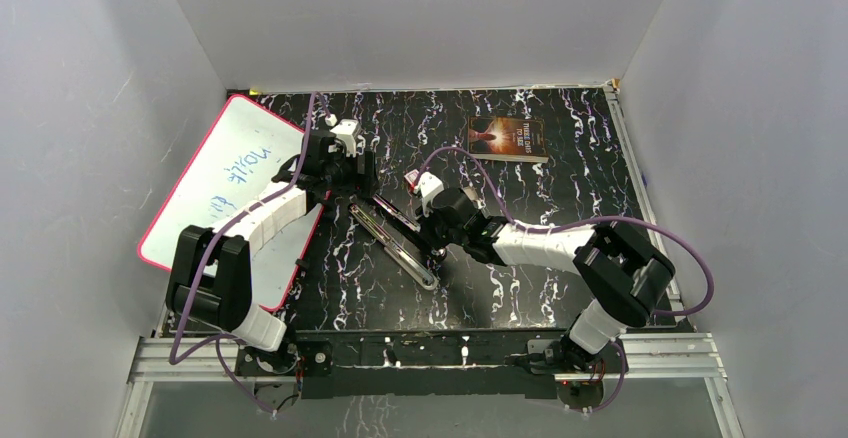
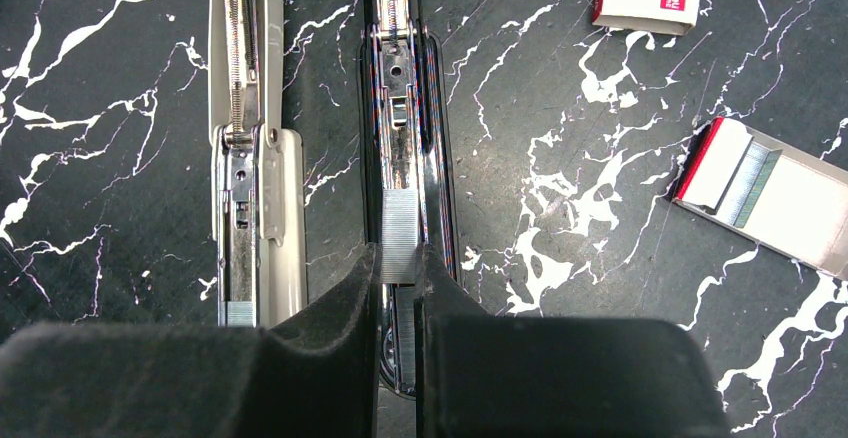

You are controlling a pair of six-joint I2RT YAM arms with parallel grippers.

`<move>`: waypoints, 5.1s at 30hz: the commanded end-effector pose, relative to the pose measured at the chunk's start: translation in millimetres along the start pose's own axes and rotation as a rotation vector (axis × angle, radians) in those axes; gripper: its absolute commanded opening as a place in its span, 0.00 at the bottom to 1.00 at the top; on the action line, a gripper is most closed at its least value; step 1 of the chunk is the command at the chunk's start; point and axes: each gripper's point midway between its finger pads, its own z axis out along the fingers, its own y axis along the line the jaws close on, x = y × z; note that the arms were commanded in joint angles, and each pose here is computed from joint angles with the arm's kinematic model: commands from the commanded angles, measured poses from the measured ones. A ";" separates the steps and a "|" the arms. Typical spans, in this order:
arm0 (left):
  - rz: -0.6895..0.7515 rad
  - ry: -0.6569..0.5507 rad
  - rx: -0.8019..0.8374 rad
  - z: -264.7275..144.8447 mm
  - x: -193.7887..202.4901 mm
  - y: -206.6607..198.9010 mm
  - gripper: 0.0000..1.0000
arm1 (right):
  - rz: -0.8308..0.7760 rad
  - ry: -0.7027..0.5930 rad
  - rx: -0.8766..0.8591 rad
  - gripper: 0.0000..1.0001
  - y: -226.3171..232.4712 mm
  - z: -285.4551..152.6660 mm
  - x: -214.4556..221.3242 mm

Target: Load the staples into the stapler

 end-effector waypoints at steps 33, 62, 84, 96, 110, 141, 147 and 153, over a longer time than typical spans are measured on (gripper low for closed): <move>0.014 -0.048 0.017 -7.1 -21.4 -4.6 0.81 | 0.021 0.006 0.040 0.00 -4.3 -0.5 -5.7; 0.014 -0.048 0.019 -6.6 -21.5 -4.7 0.81 | 0.018 0.050 0.049 0.00 -5.6 3.0 1.4; 0.014 -0.053 0.023 -8.6 -23.1 -6.2 0.81 | 0.013 0.107 0.064 0.00 -6.9 4.0 5.4; 0.014 -0.050 0.020 -7.6 -22.3 -5.3 0.81 | -0.013 0.159 0.049 0.00 -4.4 3.9 7.5; 0.014 -0.046 0.020 -6.6 -21.2 -5.0 0.81 | -0.055 0.233 0.009 0.02 1.8 3.9 6.8; 0.018 -0.048 0.014 -7.3 -22.0 -4.1 0.81 | -0.024 0.138 -0.011 0.36 7.4 4.0 -21.1; 0.018 -0.048 0.010 -7.7 -22.0 -3.3 0.81 | 0.007 0.041 -0.012 0.46 5.5 -6.9 -43.0; 0.011 -0.048 0.010 -7.4 -22.3 -3.9 0.81 | 0.046 -0.005 -0.017 0.46 -4.0 -12.7 -47.5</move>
